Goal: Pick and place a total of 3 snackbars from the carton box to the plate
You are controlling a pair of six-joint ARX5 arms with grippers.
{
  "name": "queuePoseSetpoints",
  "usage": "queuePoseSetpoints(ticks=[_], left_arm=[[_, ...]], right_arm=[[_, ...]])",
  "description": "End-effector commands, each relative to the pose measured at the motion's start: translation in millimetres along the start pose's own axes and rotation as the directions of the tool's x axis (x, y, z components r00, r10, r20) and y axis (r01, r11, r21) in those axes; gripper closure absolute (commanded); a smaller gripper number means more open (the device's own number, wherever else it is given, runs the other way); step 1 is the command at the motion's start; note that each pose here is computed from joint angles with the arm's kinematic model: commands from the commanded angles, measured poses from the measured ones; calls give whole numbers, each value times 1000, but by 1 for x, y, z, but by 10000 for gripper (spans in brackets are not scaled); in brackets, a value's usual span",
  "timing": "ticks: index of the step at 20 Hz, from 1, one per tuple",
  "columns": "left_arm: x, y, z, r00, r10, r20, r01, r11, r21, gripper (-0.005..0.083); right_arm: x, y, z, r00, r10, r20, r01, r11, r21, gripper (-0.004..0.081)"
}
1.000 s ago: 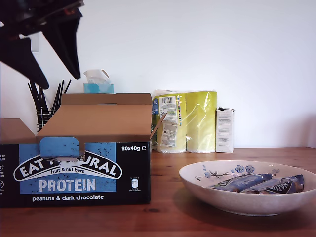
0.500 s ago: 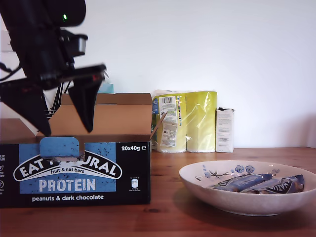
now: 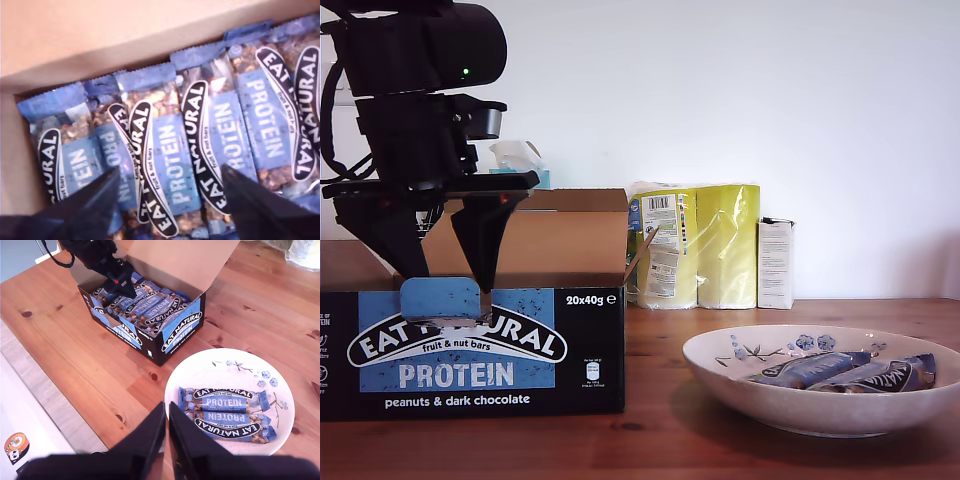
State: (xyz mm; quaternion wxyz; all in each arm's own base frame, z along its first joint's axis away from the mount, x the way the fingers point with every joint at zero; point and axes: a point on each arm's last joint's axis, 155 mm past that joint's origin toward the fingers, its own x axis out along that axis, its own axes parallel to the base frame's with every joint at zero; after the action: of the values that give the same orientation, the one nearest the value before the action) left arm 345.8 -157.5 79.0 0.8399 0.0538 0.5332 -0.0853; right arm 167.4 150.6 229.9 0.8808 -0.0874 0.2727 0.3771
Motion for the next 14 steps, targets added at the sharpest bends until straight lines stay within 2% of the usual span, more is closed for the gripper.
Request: queuePoseSetpoints(ticks=[1, 6, 12, 14], left_arm=[[15, 6, -10, 999, 18, -42, -18, 1000, 0, 404], [16, 15, -9, 999, 12, -47, -12, 1000, -7, 407], [18, 3, -7, 995, -88, -53, 88, 996, -7, 397], [24, 2, -9, 994, -88, -66, 88, 996, -6, 397]], right_arm=[[1, 0, -2, 1000, -2, -2, 2, 1000, -2, 783], [1, -1, -2, 1000, -2, -2, 2, 1000, -2, 783], [1, -1, -1, 1000, -2, -1, 2, 1000, -2, 783], [1, -1, -1, 1000, -2, -1, 2, 1000, -1, 783]])
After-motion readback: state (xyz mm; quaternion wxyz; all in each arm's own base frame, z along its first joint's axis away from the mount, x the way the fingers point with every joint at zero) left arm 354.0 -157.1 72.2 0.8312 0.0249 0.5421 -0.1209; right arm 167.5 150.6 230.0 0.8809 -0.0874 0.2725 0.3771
